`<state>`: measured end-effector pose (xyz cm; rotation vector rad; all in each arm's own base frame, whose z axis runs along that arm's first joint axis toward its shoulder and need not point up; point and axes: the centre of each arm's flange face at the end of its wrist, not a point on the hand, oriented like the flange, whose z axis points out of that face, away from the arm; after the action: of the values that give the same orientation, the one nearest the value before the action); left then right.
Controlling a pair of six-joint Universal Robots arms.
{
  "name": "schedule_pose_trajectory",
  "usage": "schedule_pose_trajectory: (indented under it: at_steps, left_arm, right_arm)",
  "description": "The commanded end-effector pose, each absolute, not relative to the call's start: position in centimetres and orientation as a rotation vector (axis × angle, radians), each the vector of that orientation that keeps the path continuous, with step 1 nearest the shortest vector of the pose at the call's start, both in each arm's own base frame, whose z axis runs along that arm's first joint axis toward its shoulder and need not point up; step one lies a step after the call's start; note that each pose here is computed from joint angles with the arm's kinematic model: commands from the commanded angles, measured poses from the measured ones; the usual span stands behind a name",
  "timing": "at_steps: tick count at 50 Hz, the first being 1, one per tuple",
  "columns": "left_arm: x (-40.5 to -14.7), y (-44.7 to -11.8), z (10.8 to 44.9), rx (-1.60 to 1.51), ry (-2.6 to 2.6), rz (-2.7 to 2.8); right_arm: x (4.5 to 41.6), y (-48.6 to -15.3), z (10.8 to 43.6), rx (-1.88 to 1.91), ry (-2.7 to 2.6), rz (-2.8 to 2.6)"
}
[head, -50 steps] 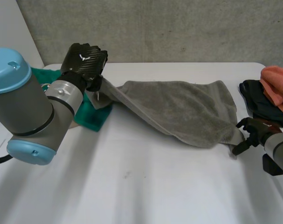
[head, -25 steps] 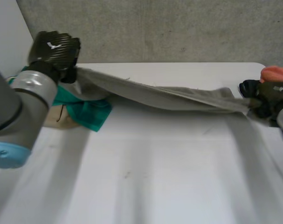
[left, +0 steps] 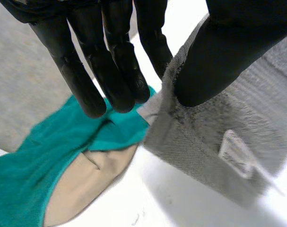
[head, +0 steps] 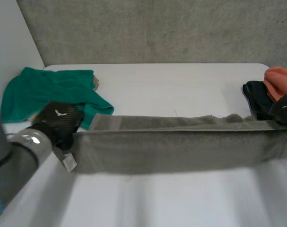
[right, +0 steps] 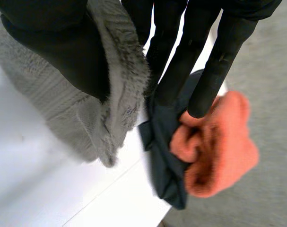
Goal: Fold the laundry.
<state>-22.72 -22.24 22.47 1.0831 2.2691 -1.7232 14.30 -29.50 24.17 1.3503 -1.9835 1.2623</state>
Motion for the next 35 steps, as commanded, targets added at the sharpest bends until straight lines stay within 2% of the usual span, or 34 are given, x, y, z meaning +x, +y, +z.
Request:
schedule_pose_trajectory:
  at_steps: [1, 3, 6, 7, 8, 12, 16, 18, 22, 26, 29, 30, 35]
  left_arm:
    - [-25.2, -28.8, 21.6, 1.106, 2.086, -1.794]
    - [-25.7, -30.5, 23.3, 1.05, 2.015, -1.875]
    - [-26.8, -33.7, 28.5, 0.917, 1.807, -2.094]
    - [-27.1, -34.3, 30.0, 0.882, 1.745, -2.156]
    - [-27.5, -35.3, 33.1, 0.799, 1.609, -2.274]
    - [-27.7, -36.4, 39.9, 0.595, 1.268, -2.523]
    - [-27.5, -36.6, 42.4, 0.441, 1.058, -2.637]
    - [-27.8, -36.5, 42.1, 0.426, 1.049, -2.647]
    - [-27.5, -36.9, 38.9, 0.463, 1.178, -2.583]
    - [-27.4, -36.8, 35.0, 0.534, 1.328, -2.525]
    - [-27.2, -36.3, 31.7, 0.587, 1.441, -2.472]
    - [-27.1, -36.1, 30.9, 0.601, 1.471, -2.454]
    - [-26.7, -34.9, 24.4, 0.713, 1.68, -2.302]
  right_arm:
    - [16.1, -34.1, 22.9, 1.356, -1.854, 1.263]
    - [17.5, -35.9, 24.6, 1.303, -1.726, 1.382]
    - [18.5, -37.8, 27.4, 1.197, -1.567, 1.529]
    - [19.0, -39.0, 29.7, 1.103, -1.449, 1.638]
    - [19.1, -39.6, 30.9, 1.049, -1.388, 1.696]
    - [20.0, -41.0, 36.7, 0.777, -1.082, 1.98]
    - [20.3, -40.7, 39.9, 0.605, -0.892, 2.152]
    - [20.2, -40.5, 40.2, 0.588, -0.876, 2.175]
    - [20.4, -40.4, 38.8, 0.611, -0.934, 2.191]
    - [20.6, -40.4, 35.9, 0.694, -1.033, 2.169]
    - [20.7, -40.3, 32.6, 0.798, -1.147, 2.124]
    - [20.9, -40.3, 30.2, 0.87, -1.225, 2.088]
    - [21.3, -40.3, 22.3, 1.042, -1.474, 1.948]
